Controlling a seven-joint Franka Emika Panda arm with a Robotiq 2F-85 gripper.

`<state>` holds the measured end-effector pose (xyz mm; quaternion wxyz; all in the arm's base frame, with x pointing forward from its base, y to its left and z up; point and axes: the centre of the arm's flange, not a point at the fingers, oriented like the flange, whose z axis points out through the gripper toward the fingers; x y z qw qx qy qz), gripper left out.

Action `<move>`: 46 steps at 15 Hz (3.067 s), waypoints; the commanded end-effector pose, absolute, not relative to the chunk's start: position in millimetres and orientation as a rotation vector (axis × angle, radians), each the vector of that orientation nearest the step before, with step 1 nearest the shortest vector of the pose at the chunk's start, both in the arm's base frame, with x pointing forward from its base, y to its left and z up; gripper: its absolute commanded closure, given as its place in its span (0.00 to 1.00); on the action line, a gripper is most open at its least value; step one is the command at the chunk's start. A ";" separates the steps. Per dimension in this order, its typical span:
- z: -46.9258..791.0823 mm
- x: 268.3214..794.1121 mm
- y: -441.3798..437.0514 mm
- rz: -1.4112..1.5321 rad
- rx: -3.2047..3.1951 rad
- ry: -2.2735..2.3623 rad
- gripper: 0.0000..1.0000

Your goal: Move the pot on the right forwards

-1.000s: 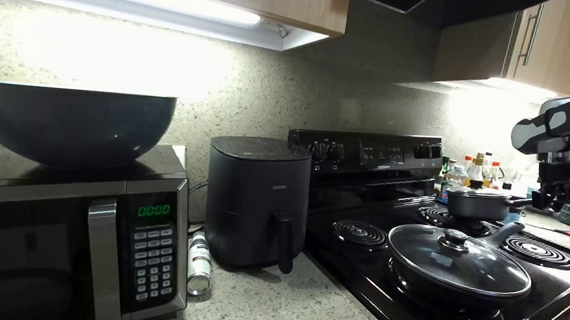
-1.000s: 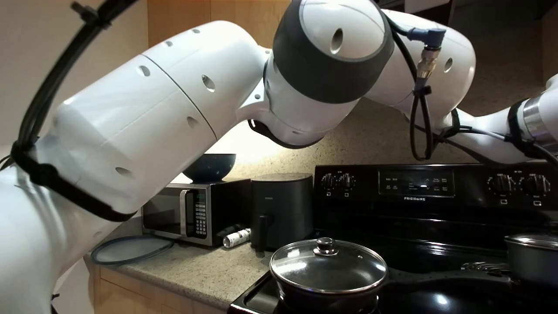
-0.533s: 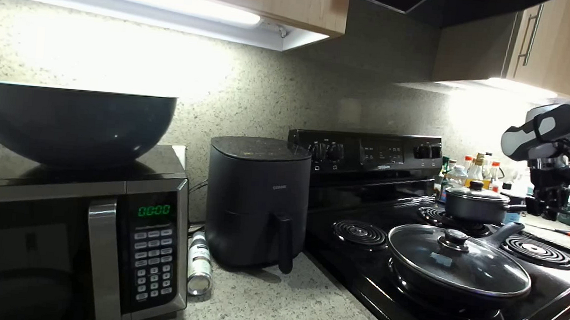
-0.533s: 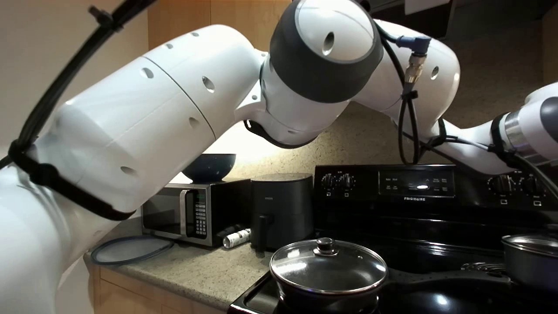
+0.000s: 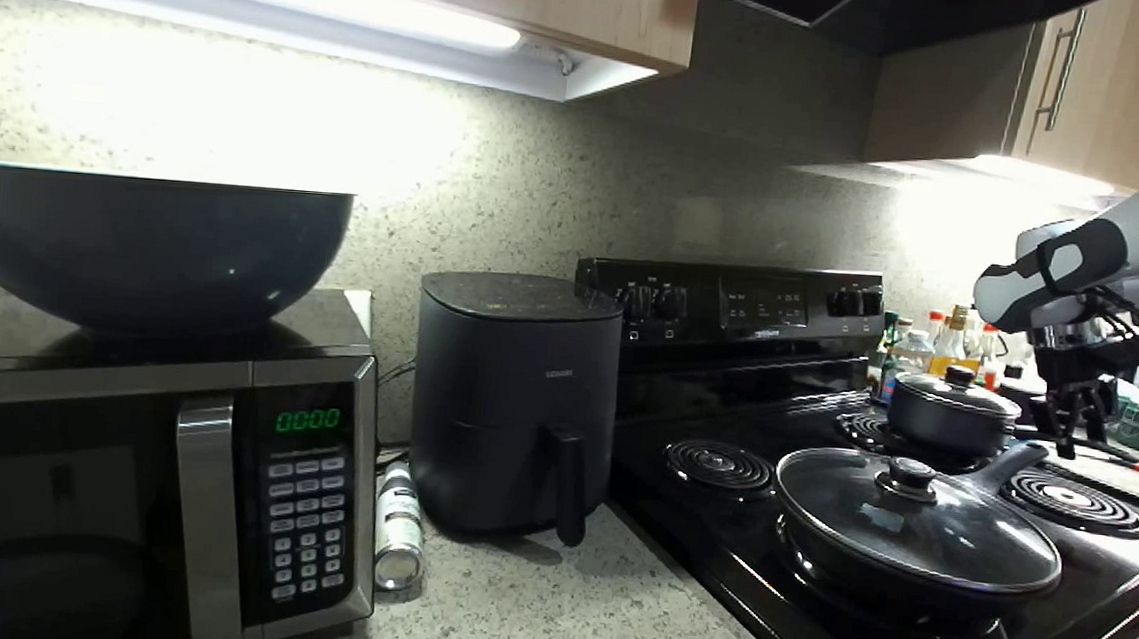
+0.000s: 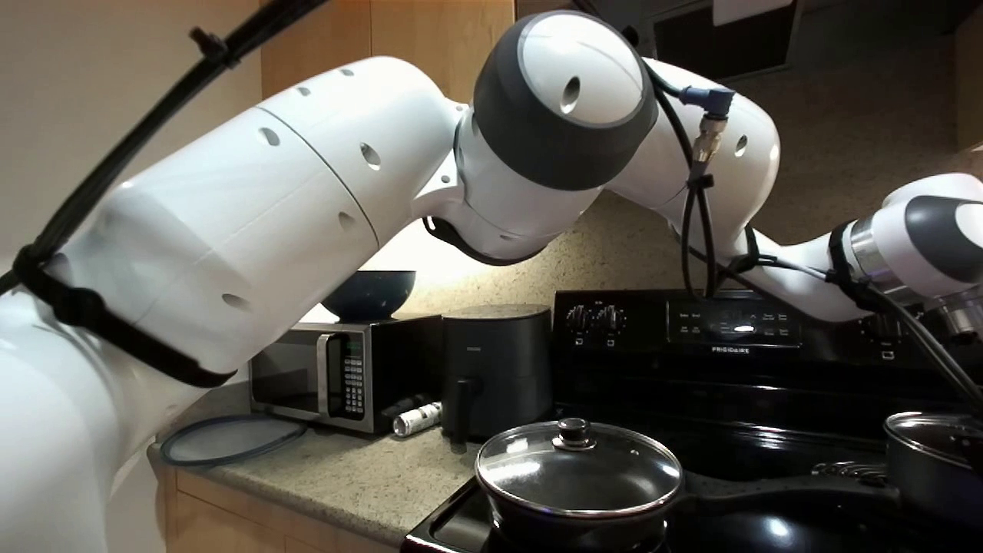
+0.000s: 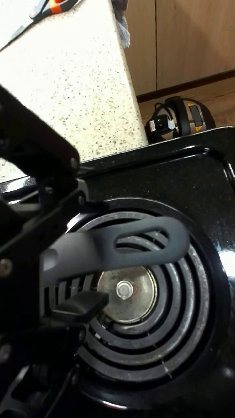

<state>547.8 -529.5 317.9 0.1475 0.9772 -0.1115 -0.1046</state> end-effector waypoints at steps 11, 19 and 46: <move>317.9 573.1 -529.9 -0.102 2.878 -0.301 0.00; 308.7 573.6 -532.4 -0.081 2.875 -0.323 0.58; 319.3 511.6 -541.0 -0.115 2.803 -0.315 1.00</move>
